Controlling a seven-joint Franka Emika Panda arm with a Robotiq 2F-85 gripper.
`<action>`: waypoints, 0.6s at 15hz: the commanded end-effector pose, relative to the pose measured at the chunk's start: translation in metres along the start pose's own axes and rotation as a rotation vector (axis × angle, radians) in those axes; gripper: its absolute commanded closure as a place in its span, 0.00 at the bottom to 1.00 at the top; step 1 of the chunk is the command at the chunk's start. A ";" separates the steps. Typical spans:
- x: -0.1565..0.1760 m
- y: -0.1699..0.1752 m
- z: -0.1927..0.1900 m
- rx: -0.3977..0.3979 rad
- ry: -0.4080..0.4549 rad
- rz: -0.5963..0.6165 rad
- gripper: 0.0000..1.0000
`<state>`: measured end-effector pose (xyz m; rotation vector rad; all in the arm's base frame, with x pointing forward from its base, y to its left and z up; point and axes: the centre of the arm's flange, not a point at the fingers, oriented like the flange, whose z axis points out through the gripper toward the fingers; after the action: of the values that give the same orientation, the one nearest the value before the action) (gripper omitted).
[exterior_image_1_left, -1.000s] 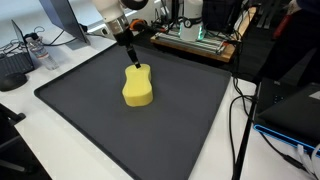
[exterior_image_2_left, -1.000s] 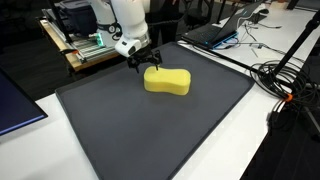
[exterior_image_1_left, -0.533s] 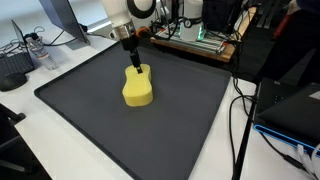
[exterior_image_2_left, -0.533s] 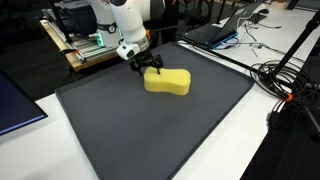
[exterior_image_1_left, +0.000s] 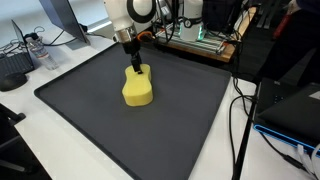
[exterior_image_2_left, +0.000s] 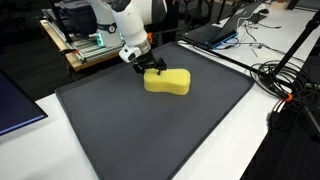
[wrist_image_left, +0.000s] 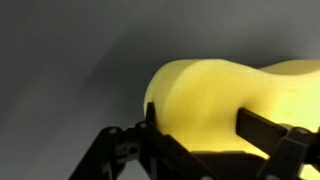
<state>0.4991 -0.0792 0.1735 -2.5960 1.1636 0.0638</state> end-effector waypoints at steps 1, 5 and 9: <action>0.005 0.005 0.010 0.027 -0.001 0.000 0.52; 0.006 0.004 0.007 0.029 0.002 -0.012 0.77; 0.005 0.003 0.003 0.025 0.007 -0.020 0.97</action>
<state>0.4990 -0.0823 0.1738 -2.5945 1.1474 0.0541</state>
